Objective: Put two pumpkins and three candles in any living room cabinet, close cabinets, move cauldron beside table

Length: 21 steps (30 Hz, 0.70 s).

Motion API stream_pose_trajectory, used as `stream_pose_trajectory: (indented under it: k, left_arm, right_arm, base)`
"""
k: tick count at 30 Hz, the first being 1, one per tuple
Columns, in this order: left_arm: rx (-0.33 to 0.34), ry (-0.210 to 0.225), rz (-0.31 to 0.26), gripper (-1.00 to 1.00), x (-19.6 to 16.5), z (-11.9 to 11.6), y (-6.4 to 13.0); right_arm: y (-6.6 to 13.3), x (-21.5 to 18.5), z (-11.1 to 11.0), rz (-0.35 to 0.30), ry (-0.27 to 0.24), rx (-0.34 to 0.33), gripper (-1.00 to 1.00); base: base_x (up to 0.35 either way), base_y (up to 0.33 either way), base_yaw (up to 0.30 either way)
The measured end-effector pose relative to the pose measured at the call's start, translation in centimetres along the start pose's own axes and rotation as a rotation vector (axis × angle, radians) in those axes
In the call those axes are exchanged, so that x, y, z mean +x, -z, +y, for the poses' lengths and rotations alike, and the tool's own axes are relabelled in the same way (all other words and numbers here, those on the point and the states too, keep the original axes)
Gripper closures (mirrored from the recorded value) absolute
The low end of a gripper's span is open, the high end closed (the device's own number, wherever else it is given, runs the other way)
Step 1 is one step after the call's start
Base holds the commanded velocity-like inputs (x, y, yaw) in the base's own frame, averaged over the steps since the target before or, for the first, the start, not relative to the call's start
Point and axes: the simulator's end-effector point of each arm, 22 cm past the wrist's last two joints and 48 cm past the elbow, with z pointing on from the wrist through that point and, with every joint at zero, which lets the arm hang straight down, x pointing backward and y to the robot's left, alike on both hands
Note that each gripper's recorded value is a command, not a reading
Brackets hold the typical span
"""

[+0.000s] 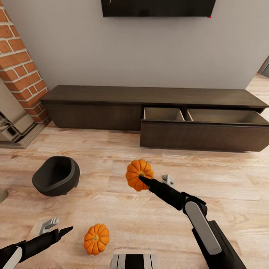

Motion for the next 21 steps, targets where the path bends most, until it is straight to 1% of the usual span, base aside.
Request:
stream_pose_trajectory:
  k: [1, 2, 3, 6, 13, 14, 17, 18, 20, 21]
  left_arm:
    - [-0.001, 0.002, 0.004, -1.00, 0.2, 0.1, -0.1]
    - [-0.001, 0.004, 0.007, -1.00, 0.4, 0.1, -0.3]
    - [0.000, 0.006, 0.010, -1.00, 0.6, 0.1, -0.4]
    - [-0.004, 0.011, 0.020, -1.00, 1.1, 0.3, -0.8]
    - [-0.010, 0.018, 0.035, -1.00, 2.1, 0.9, -1.5]
    - [-0.007, 0.021, 0.038, -1.00, 2.4, 0.7, -1.8]
    - [0.030, 0.042, 0.051, -1.00, 4.4, -1.4, -3.8]
    - [0.042, 0.032, 0.052, -1.00, 5.1, -2.2, -4.5]
    - [0.043, 0.005, 0.064, -1.00, 5.9, -2.6, -5.2]
    - [0.043, -0.001, 0.070, -1.00, 6.2, -2.6, -5.4]
  right_arm:
    - [0.2, -0.3, 0.0, -0.006, -0.011, -0.022, 1.00]
    - [0.4, -0.5, -0.4, -0.011, -0.013, -0.025, 1.00]
    - [0.6, -0.9, -0.7, -0.020, -0.027, -0.035, 1.00]
    - [0.6, -0.8, -1.5, -0.021, -0.047, -0.035, 1.00]
    - [0.1, -0.1, -2.9, -0.007, -0.069, -0.022, 1.00]
    - [0.0, 0.1, -3.0, -0.004, -0.071, -0.020, 1.00]
    - [-0.3, 0.4, -3.6, 0.002, -0.079, -0.013, 1.00]
    - [-0.4, 0.6, -3.7, 0.005, -0.082, -0.012, 1.00]
    - [-0.6, 0.8, -4.1, 0.009, -0.087, -0.008, 1.00]
    - [-0.6, 0.9, -4.3, 0.011, -0.090, -0.005, 1.00]
  base:
    - [0.000, 0.000, 0.000]
    - [0.000, 0.000, 0.000]
    - [0.000, 0.000, 0.000]
    - [0.000, 0.000, 0.000]
    - [0.000, 0.000, 0.000]
    - [0.000, 0.000, 0.000]
    - [0.000, 0.000, 0.000]
    - [0.000, 0.000, 0.000]
    - [0.000, 0.000, 0.000]
    - [0.000, 0.000, 0.000]
